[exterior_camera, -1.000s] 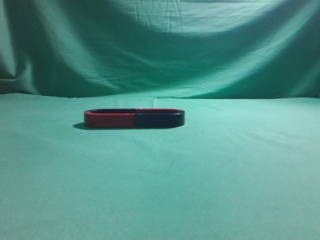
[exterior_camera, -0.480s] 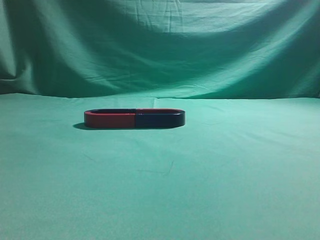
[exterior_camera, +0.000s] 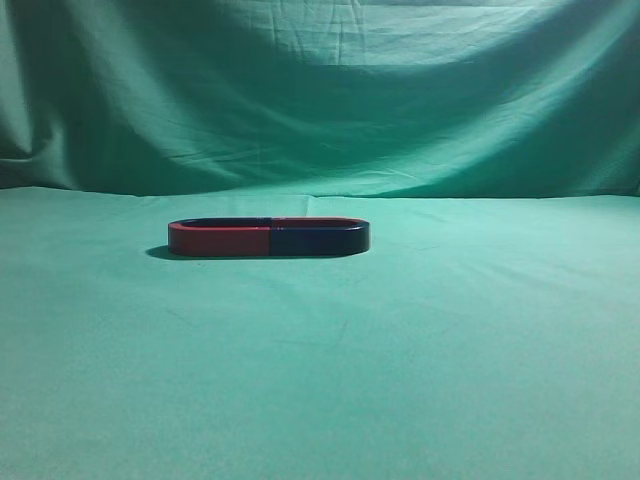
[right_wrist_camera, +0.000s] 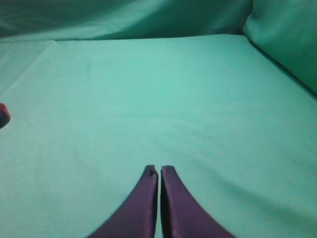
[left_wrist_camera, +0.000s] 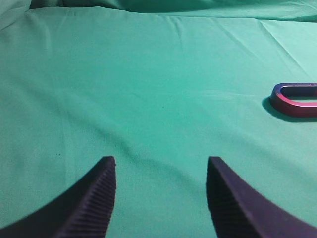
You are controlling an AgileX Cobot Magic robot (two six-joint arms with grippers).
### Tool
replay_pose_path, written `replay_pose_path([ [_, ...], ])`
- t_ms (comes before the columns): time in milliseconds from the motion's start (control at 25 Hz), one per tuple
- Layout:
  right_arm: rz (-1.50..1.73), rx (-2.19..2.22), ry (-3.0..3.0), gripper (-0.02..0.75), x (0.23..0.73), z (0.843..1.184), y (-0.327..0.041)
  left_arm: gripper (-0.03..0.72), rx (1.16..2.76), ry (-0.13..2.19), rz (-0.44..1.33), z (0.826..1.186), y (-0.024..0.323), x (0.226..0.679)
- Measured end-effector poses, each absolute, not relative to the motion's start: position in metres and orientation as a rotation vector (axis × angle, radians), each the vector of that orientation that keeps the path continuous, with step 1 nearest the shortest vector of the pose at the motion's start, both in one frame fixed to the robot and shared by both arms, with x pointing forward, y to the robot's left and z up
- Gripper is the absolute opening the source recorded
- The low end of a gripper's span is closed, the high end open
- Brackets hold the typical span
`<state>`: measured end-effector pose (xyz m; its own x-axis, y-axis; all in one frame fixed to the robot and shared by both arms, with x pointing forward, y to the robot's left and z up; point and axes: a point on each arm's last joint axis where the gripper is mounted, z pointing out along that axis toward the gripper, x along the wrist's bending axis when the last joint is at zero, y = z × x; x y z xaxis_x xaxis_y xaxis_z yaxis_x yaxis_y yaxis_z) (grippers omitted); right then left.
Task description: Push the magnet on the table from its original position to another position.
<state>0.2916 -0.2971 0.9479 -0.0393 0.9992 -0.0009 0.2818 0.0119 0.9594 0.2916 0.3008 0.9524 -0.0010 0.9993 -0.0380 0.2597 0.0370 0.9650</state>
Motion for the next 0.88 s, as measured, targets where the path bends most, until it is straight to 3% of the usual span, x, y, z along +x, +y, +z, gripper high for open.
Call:
replay_pose_path([
  [880, 1.065, 1.419, 1.472, 0.0, 0.2907, 0.9445, -0.2972, 0.372, 1.372, 1.414, 1.042, 0.9524, 0.3008, 0.2916],
])
